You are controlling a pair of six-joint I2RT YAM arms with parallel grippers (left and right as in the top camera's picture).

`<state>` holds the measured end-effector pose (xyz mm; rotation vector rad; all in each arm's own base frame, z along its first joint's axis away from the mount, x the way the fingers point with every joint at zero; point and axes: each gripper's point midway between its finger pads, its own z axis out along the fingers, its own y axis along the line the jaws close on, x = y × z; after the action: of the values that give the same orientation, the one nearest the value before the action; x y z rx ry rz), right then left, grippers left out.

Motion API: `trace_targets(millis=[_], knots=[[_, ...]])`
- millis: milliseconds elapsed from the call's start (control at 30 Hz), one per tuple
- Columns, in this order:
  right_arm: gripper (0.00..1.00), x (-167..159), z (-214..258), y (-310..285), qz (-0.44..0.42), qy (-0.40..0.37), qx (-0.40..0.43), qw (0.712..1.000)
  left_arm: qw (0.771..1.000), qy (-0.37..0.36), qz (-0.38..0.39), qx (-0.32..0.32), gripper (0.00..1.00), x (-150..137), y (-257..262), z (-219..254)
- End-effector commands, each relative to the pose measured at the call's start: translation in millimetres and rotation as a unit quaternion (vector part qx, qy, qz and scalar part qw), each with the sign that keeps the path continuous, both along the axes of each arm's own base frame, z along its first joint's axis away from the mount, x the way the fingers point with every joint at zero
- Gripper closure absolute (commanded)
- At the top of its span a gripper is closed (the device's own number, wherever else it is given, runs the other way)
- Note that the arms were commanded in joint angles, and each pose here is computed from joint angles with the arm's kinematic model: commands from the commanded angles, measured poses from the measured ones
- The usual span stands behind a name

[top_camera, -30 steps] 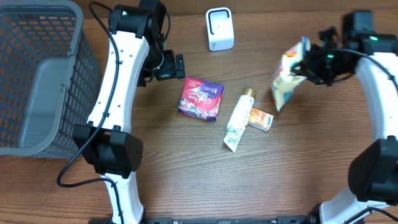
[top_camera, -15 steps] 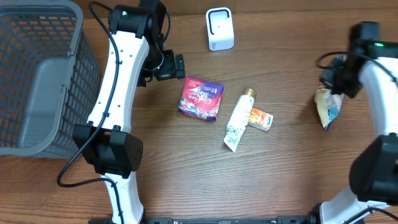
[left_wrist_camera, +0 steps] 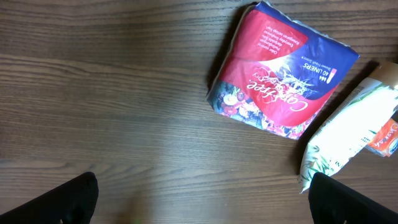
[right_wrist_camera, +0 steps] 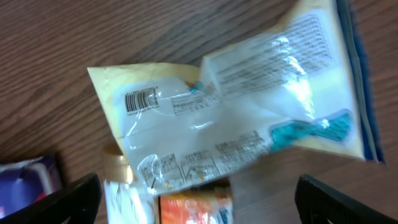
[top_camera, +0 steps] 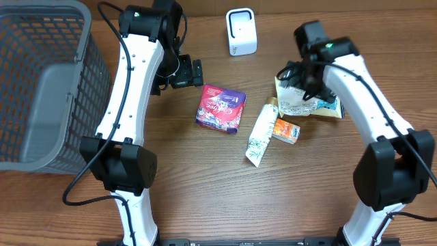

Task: Scan the item barcode

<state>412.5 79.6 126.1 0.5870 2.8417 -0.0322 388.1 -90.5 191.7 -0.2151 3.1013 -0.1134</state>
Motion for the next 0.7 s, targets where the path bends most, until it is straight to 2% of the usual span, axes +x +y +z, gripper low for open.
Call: trace_targets(millis=[0,67,233,300,400,500,533,567,600,633,667], knots=[[0.0,13.1,74.2,-27.5,-0.039,-0.073,0.039,0.996,1.0,0.005,0.012,0.008,0.0,2.0,4.4,-4.8],[0.0,14.2,82.6,-39.2,-0.057,-0.073,0.07,0.993,1.0,0.005,0.012,0.008,0.0,2.0,4.4,-4.8],[0.0,8.7,64.2,-74.3,-0.098,-0.052,0.056,0.992,1.0,0.004,0.016,0.005,0.0,2.8,3.4,-4.7],[0.18,8.9,44.9,-75.8,-0.104,-0.044,0.058,0.992,1.0,-0.01,0.016,0.001,0.0,9.5,1.9,-4.3],[0.54,7.6,0.8,-63.3,-0.095,-0.03,0.088,0.991,0.997,0.001,0.026,-0.067,0.0,7.4,-21.4,-1.3],[0.75,3.2,-28.0,-44.3,-0.08,-0.019,0.138,0.987,0.986,-0.012,-0.012,-0.168,0.01,14.4,-61.7,8.2],[0.76,1.8,-37.7,-38.3,-0.075,-0.017,0.152,0.985,0.982,-0.019,-0.033,-0.185,0.16,15.7,-73.5,10.1],[0.76,-1.4,-52.0,-30.0,-0.068,-0.016,0.166,0.984,0.982,-0.022,-0.043,-0.183,0.37,16.2,-81.8,7.9],[0.76,-2.7,-56.6,-27.2,-0.067,-0.015,0.171,0.983,0.982,-0.022,-0.05,-0.179,0.5,15.5,-86.6,5.5],[0.76,-6.6,-70.4,-16.6,-0.055,-0.016,0.183,0.981,0.983,-0.015,-0.061,-0.171,0.82,12.4,-99.6,-3.9],[0.76,-8.1,-75.7,-12.4,-0.05,-0.017,0.186,0.981,0.983,-0.01,-0.067,-0.169,0.94,11.1,-107.3,-10.3]])
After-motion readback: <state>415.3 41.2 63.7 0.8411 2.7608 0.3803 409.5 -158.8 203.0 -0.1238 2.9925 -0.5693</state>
